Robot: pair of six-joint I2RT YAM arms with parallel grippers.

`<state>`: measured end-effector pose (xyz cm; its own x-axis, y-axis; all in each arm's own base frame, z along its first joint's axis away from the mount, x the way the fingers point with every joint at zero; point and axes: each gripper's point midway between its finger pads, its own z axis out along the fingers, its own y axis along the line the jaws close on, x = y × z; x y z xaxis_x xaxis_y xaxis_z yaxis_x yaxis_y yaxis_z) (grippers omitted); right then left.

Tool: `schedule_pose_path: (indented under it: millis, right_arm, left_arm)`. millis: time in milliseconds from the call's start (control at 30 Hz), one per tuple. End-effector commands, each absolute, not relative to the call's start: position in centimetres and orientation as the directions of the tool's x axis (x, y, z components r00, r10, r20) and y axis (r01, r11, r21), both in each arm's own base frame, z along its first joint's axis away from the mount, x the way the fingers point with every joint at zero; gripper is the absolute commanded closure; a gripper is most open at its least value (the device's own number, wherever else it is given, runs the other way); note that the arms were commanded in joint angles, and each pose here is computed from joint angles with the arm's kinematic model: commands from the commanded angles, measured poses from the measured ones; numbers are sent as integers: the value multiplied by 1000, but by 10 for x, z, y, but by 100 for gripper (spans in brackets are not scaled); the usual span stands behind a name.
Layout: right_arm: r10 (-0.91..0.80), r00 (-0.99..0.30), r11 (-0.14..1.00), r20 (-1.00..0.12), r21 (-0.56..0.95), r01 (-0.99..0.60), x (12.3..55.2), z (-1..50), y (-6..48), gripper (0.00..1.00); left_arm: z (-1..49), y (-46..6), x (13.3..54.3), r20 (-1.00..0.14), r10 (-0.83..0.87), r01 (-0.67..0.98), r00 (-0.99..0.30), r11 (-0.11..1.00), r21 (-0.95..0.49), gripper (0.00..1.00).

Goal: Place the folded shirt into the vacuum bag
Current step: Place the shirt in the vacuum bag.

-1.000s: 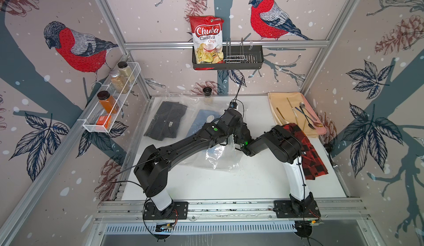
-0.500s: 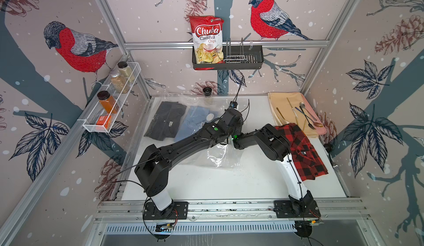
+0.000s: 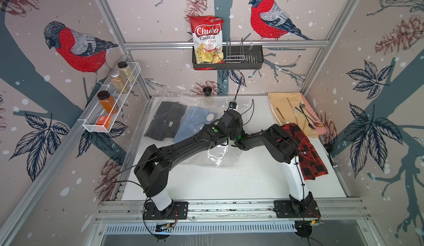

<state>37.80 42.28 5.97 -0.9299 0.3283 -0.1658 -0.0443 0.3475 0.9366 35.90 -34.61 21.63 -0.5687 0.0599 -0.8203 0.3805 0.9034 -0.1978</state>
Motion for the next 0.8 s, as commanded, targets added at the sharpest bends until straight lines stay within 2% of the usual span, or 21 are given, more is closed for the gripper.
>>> schedule_pose_path:
  millis: [0, 333, 500, 767]
  right_arm:
    - [289, -919, 367, -267, 918, -151, 369, 78, 410, 56]
    - [259, -907, 489, -332, 855, -173, 321, 73, 342, 46]
    - [255, -892, 548, -374, 815, -185, 311, 79, 313, 41]
    - [329, -855, 596, -400, 791, -141, 312, 88, 249, 40]
  left_arm:
    - [203, -335, 363, -809, 68, 349, -584, 921, -174, 100]
    - [184, -317, 374, -777, 46, 315, -628, 928, -200, 100]
    - [170, -310, 375, -761, 44, 303, -647, 931, -204, 100]
    - [142, -312, 374, -731, 57, 308, -680, 927, -214, 100]
